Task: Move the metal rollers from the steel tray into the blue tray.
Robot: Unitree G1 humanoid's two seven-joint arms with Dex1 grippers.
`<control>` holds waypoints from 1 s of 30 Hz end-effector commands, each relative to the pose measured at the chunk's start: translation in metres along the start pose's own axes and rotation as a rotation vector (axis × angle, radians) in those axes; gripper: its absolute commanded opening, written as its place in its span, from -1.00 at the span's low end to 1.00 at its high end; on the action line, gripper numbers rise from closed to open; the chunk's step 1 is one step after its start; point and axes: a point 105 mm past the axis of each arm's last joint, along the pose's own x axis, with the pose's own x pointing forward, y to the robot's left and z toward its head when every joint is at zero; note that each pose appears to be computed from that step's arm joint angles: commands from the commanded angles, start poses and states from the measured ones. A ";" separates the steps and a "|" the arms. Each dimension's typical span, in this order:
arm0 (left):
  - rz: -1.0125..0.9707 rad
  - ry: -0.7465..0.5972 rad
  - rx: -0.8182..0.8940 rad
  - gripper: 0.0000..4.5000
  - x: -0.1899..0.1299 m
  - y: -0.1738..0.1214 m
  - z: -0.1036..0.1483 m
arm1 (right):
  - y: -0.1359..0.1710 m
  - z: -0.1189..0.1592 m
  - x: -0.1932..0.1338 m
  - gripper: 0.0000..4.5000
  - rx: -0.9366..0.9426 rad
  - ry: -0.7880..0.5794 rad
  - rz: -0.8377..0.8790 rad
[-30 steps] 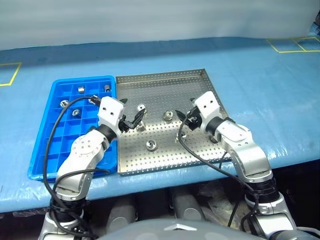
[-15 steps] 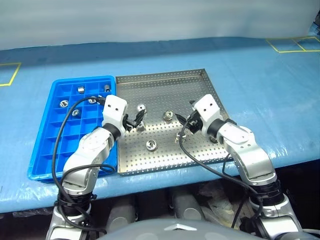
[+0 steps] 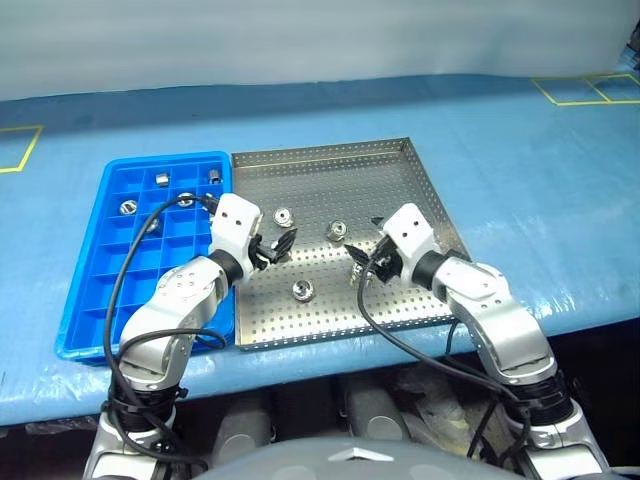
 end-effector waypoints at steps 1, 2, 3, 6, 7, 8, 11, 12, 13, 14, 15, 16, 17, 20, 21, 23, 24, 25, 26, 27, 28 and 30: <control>0.002 -0.068 0.031 0.65 -0.003 -0.001 0.016 | -0.002 0.014 -0.001 0.64 -0.006 -0.054 -0.031; 0.031 -0.063 0.040 0.65 -0.002 0.003 0.014 | -0.004 0.016 0.000 0.64 0.002 -0.061 -0.047; 0.074 -0.063 0.026 0.65 0.002 0.008 0.014 | -0.005 0.018 0.002 0.64 0.008 -0.073 -0.061; 0.129 -0.061 -0.011 0.65 0.013 0.011 0.012 | -0.008 0.022 0.003 0.64 0.024 -0.096 -0.089; 0.135 -0.046 0.004 0.65 0.017 0.011 0.011 | -0.009 0.023 0.004 0.64 0.022 -0.096 -0.094; 0.151 -0.031 0.011 0.65 0.024 0.012 0.010 | -0.011 0.023 0.004 0.64 0.022 -0.099 -0.104; 0.188 -0.001 -0.001 0.65 0.039 0.015 0.009 | -0.015 0.026 0.004 0.64 0.020 -0.108 -0.120; 0.194 0.013 0.002 0.65 0.043 0.016 0.007 | -0.015 0.026 0.004 0.64 0.021 -0.111 -0.125; 0.207 0.031 -0.007 0.65 0.048 0.017 0.004 | -0.016 0.026 0.004 0.64 0.023 -0.112 -0.130; 0.223 0.047 -0.011 0.65 0.053 0.019 0.002 | -0.016 0.026 0.003 0.64 0.024 -0.114 -0.135; 0.234 0.057 -0.013 0.65 0.056 0.021 0.000 | -0.016 0.026 0.003 0.64 0.025 -0.114 -0.138; 0.236 0.067 -0.025 0.65 0.060 0.021 -0.002 | -0.017 0.025 0.003 0.64 0.026 -0.115 -0.141; 0.235 0.075 -0.031 0.65 0.063 0.021 -0.003 | -0.017 0.026 0.003 0.64 0.028 -0.117 -0.145; 0.250 0.118 -0.037 0.65 0.071 0.025 -0.012 | -0.018 0.026 0.002 0.64 0.032 -0.125 -0.158; 0.263 0.130 -0.040 0.65 0.073 0.028 -0.015 | -0.019 0.026 0.002 0.64 0.034 -0.125 -0.163; 0.276 0.141 -0.054 0.65 0.075 0.031 -0.020 | -0.020 0.026 0.002 0.64 0.035 -0.125 -0.169; 0.275 0.145 -0.053 0.65 0.076 0.031 -0.021 | -0.020 0.026 0.002 0.64 0.036 -0.126 -0.171; 0.268 0.148 -0.055 0.65 0.078 0.030 -0.022 | -0.020 0.026 0.001 0.64 0.036 -0.128 -0.171; 0.265 0.151 -0.055 0.65 0.079 0.029 -0.023 | -0.020 0.026 0.001 0.64 0.036 -0.129 -0.172; 0.264 0.154 -0.055 0.65 0.081 0.029 -0.024 | -0.020 0.027 0.002 0.64 0.036 -0.130 -0.173; 0.260 0.159 -0.059 0.65 0.083 0.029 -0.026 | -0.020 0.027 0.002 0.64 0.037 -0.132 -0.175; 0.253 0.165 -0.070 0.65 0.087 0.029 -0.028 | -0.020 0.028 0.003 0.64 0.036 -0.137 -0.175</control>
